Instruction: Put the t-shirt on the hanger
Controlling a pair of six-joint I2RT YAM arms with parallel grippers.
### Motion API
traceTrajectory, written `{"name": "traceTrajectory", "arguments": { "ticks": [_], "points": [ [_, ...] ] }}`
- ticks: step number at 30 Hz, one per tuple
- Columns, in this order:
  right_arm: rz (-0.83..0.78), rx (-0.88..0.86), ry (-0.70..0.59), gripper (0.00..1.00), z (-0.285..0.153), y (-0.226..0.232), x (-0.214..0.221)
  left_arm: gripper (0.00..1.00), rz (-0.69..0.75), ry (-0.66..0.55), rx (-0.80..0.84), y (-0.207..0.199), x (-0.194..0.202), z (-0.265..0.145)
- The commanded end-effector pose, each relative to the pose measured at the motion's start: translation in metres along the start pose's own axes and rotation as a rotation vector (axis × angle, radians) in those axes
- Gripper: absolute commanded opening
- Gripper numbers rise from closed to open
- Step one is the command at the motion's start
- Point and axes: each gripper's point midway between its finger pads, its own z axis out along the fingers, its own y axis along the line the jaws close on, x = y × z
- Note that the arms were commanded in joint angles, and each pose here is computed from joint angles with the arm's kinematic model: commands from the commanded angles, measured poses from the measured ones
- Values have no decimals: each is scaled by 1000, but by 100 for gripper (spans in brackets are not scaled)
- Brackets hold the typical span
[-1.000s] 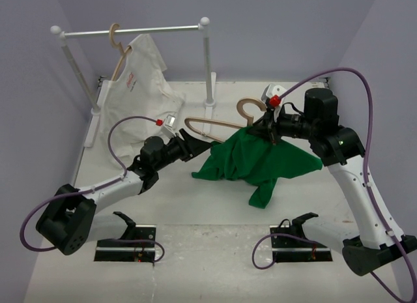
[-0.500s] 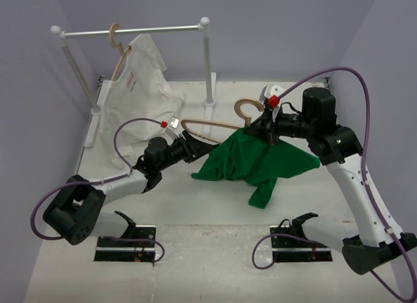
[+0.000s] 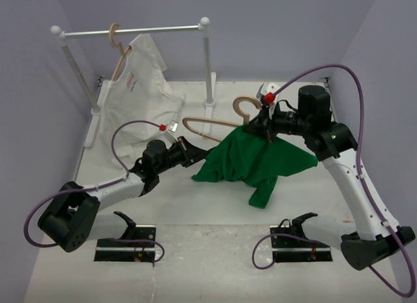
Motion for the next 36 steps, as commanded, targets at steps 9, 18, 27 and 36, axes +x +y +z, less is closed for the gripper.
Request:
{"name": "traceTrajectory", "arguments": {
  "ticks": [9, 18, 27, 36],
  "points": [
    [1, 12, 22, 0, -23, 27, 23, 0, 115, -232, -195, 20, -106, -25],
    [99, 61, 203, 0, -20, 21, 46, 0, 176, -308, -161, -20, -141, -23],
    [143, 199, 13, 0, 15, -22, -10, 0, 303, -278, -19, -94, -133, -21],
    [96, -8, -275, 0, 48, -3, -52, 0, 530, -213, 32, -176, -117, -30]
  ]
}}
